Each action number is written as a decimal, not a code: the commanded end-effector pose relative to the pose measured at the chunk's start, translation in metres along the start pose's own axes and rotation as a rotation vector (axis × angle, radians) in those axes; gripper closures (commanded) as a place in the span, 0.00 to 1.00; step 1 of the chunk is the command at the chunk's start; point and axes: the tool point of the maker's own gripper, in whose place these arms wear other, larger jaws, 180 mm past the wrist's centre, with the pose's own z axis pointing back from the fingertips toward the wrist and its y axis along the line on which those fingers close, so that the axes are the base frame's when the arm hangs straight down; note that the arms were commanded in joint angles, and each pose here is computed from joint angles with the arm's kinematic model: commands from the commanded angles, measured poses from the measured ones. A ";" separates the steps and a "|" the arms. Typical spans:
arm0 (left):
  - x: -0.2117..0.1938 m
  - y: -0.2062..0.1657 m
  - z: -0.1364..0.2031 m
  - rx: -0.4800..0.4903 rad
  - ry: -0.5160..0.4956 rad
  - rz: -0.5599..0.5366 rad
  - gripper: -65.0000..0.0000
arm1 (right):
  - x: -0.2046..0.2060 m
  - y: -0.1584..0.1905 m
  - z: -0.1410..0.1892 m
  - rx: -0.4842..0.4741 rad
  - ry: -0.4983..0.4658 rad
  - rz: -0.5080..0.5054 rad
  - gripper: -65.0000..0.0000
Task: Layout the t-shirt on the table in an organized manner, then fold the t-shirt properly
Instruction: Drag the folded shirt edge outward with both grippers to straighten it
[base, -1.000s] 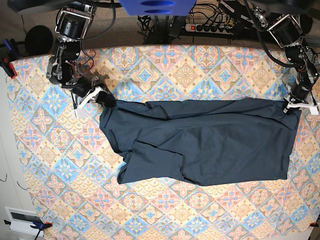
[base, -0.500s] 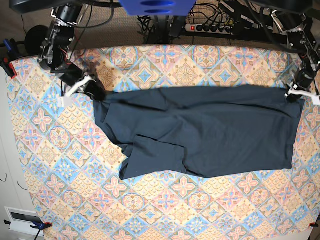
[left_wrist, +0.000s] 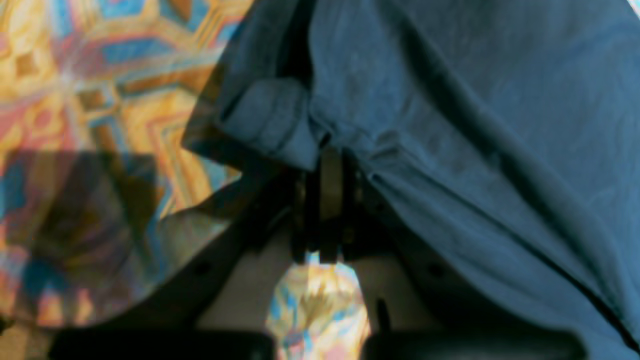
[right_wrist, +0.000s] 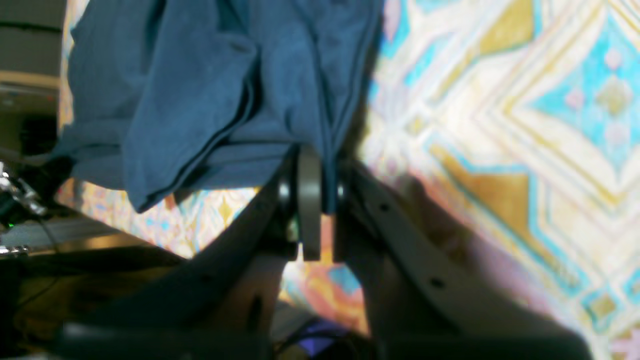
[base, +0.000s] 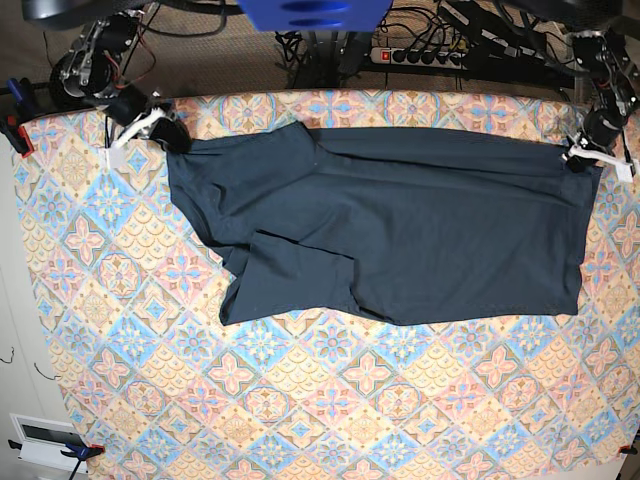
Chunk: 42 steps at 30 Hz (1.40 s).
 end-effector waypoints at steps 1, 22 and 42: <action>0.014 -0.001 0.007 0.003 -0.041 -0.030 1.00 | 0.017 0.002 0.008 0.003 -0.055 0.032 0.99; -0.025 0.003 0.019 0.019 0.098 -0.048 0.98 | 0.005 -0.009 0.031 -0.058 -0.050 0.025 0.99; -0.049 0.017 0.034 0.034 0.160 -0.013 0.89 | 0.000 -0.009 0.034 -0.063 -0.040 0.021 0.81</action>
